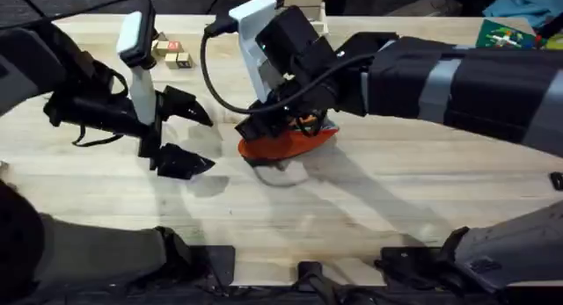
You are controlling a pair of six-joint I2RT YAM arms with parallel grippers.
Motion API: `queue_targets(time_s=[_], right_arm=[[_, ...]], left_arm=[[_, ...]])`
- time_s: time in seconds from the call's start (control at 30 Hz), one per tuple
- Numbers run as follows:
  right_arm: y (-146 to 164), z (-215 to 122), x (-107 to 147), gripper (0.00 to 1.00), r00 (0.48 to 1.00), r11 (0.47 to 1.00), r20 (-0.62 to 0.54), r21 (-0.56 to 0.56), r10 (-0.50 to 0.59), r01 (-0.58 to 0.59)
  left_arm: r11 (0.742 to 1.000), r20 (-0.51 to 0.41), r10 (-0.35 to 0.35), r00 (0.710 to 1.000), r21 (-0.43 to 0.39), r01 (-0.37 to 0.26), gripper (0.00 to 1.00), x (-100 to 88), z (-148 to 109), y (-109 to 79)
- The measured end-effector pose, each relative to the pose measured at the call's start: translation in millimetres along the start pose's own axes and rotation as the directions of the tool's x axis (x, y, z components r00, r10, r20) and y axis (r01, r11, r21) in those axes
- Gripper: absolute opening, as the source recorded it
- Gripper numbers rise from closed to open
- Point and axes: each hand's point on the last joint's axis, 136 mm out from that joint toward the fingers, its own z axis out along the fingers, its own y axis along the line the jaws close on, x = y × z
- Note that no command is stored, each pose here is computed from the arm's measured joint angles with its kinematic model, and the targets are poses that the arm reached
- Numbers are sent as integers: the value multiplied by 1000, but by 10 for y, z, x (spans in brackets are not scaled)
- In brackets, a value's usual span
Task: Unzip the bag, pick up the pens from the table one at a time and place them inside, then zip the bag closed.
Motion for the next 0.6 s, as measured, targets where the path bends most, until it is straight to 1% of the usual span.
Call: queue_targets(time_s=[0.1,0.23,0.27,0.6], right_arm=[[23,0,-2,146,1000,1000,0,-8,0,0],[25,2,-1,55,1000,1000,0,-8,0,0],[25,2,-1,42,1000,1000,0,-8,0,0],[26,-1,-5,31,1000,1000,1,-7,0,0]], left_arm=[[1000,0,0,1000,0,0,993,0,0,1],[1000,0,0,1000,0,0,993,0,0,0],[1000,0,0,1000,0,0,993,0,0,1],[1000,0,0,1000,0,0,993,0,0,1]])
